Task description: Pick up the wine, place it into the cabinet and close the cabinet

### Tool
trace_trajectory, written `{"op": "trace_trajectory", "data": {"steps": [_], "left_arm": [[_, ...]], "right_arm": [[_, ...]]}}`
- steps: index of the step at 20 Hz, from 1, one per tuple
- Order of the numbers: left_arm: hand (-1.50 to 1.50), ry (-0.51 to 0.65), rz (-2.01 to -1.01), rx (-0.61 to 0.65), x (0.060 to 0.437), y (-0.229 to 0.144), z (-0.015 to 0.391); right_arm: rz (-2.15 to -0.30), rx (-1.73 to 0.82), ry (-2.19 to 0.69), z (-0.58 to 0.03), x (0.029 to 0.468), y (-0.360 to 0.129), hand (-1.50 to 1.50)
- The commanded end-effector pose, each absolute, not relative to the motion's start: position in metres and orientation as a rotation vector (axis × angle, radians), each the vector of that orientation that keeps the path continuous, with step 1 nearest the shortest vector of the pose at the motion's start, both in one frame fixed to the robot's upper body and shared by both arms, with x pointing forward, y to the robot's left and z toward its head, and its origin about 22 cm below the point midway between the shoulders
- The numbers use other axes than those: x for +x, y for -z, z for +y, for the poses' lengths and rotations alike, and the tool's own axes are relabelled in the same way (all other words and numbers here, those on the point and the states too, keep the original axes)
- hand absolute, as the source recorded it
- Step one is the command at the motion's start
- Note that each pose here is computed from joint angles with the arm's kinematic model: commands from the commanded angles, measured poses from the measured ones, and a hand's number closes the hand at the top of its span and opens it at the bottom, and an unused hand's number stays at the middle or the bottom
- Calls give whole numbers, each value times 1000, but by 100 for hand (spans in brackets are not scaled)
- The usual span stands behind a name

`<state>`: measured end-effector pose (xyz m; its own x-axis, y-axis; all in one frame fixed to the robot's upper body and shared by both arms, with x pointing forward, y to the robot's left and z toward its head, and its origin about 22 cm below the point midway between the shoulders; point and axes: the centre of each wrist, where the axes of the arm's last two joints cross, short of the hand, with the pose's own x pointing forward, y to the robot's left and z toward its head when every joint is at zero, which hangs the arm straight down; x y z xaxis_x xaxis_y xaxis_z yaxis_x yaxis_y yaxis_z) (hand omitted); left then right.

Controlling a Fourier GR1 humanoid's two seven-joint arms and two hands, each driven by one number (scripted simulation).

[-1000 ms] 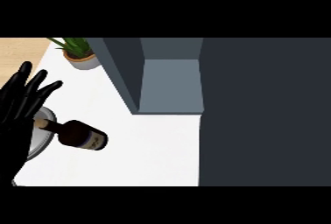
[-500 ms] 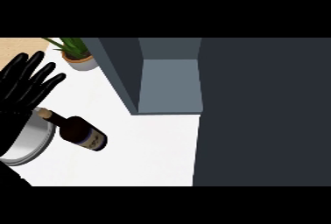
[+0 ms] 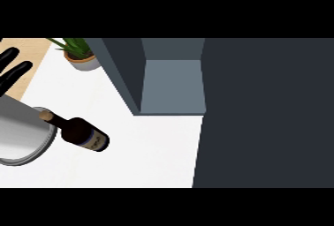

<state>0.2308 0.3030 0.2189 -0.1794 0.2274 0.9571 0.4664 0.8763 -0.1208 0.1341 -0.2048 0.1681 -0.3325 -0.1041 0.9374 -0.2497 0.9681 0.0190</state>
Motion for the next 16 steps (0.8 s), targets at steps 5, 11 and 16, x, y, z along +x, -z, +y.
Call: {"op": "trace_trajectory", "data": {"steps": [5, 11, 16], "left_arm": [[-150, 215, -1714, -505, 240, -250, 305], [-150, 215, -1725, -468, 230, -240, 322], [-150, 197, -1700, -412, 244, -230, 317]], "right_arm": [[-1924, 284, -113, -187, 99, -197, -150], [-1938, 257, -115, -191, 104, -200, -150], [-1923, 264, -119, -190, 88, -203, -150]]}}
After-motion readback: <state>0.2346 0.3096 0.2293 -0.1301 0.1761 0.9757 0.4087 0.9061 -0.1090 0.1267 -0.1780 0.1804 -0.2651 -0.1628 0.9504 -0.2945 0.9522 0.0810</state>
